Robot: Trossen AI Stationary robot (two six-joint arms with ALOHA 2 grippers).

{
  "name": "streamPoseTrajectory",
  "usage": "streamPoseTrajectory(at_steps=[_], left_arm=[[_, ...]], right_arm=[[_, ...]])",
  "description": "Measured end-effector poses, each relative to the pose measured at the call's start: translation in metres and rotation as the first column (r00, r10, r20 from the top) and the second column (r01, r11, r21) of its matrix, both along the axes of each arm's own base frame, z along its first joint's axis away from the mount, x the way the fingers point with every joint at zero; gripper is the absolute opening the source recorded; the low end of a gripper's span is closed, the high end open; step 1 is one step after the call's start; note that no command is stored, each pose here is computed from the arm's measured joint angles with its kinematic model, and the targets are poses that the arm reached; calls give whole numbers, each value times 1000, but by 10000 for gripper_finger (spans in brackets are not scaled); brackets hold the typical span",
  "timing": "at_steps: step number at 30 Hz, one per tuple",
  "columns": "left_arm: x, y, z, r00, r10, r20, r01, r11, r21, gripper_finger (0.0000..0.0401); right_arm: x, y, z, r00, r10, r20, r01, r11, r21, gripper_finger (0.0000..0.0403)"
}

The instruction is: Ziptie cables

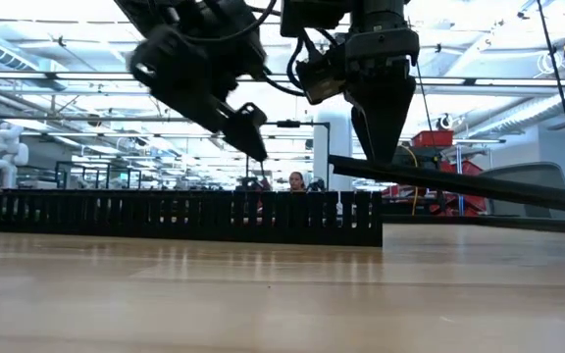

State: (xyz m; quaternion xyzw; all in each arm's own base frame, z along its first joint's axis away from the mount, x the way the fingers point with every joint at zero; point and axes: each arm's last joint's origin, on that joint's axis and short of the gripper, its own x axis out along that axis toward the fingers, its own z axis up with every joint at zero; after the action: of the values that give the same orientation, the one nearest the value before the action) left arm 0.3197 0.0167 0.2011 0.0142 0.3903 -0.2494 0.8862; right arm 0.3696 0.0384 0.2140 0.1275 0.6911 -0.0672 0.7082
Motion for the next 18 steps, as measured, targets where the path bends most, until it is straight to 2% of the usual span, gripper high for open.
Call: streamPoseTrajectory(at_steps=[2,10,18], left_arm=[[-4,-1,-1,999,-33,20,33,999,-23,379],[-3,-3,-10,989,110,-94,-121,986,-114,379],[-2,-3,-9,987,128,-99,-140,982,-130,379]], right_arm=[[-1,0,2,1000,3,4,-3,1000,0,212],[-3,0,5,1000,11,5,-11,1000,0,212],[-4,7,6,999,36,-2,-36,999,26,212]])
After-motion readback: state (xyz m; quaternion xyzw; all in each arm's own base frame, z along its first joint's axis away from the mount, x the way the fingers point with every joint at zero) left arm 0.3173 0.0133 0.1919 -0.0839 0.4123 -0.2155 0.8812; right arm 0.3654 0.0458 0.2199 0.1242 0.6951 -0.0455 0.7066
